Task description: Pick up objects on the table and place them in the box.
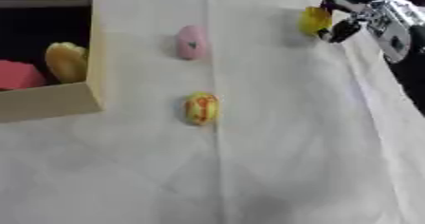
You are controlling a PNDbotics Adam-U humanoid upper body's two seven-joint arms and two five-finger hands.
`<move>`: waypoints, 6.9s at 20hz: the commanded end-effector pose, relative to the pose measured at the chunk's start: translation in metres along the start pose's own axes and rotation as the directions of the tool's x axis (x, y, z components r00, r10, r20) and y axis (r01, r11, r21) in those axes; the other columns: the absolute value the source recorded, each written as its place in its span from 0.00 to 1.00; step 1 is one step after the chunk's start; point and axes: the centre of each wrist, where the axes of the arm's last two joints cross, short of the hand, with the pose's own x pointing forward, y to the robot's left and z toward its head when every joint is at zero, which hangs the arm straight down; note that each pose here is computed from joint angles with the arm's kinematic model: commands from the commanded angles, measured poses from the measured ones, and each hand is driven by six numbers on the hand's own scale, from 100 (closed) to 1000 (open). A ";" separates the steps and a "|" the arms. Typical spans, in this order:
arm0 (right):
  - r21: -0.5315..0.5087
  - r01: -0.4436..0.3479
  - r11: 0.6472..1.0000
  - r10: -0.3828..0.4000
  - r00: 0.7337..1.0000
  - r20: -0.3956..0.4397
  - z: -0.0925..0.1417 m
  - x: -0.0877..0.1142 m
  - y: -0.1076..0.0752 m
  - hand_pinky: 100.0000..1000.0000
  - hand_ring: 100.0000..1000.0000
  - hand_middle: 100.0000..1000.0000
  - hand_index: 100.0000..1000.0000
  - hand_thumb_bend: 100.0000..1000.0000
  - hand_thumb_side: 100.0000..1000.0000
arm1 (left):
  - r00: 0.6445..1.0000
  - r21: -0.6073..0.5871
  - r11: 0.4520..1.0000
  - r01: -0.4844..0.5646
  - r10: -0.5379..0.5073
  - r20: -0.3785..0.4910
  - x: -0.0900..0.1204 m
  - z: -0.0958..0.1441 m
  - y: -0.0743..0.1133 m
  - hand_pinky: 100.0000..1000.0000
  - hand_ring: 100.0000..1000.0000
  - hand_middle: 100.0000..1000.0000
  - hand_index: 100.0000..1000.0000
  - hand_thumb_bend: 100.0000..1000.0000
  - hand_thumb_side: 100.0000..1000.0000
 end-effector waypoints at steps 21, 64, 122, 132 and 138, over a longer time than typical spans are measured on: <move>-0.271 0.001 0.963 0.121 0.893 0.434 0.009 0.144 -0.100 0.83 0.71 0.47 0.63 0.03 0.00 | 0.999 0.009 0.999 0.051 -0.051 0.016 0.001 0.001 0.020 0.80 0.76 0.75 0.90 0.62 0.79; -0.206 -0.049 0.977 0.185 0.675 0.715 -0.008 0.313 -0.065 0.89 0.91 0.83 0.88 0.05 0.28 | 0.998 0.029 1.000 -0.003 0.002 0.055 0.015 -0.006 0.027 0.80 0.76 0.75 0.90 0.61 0.79; 0.106 -0.161 0.981 0.023 0.643 0.765 0.084 0.189 0.003 0.88 0.87 0.78 0.89 0.05 0.48 | 0.999 -0.008 1.000 0.025 -0.025 -0.048 -0.018 0.016 0.018 0.80 0.75 0.76 0.89 0.60 0.80; 0.116 -0.183 0.976 0.033 0.653 0.756 0.077 0.196 0.023 0.88 0.88 0.78 0.89 0.12 0.42 | 0.998 -0.019 1.000 0.018 -0.019 -0.054 -0.021 0.018 0.014 0.81 0.75 0.76 0.89 0.60 0.80; 0.159 -0.210 0.965 0.022 0.667 0.745 0.064 0.198 0.044 0.88 0.87 0.81 0.89 0.11 0.43 | 0.998 -0.025 1.000 0.015 -0.016 -0.055 -0.021 0.019 0.012 0.81 0.75 0.76 0.89 0.59 0.80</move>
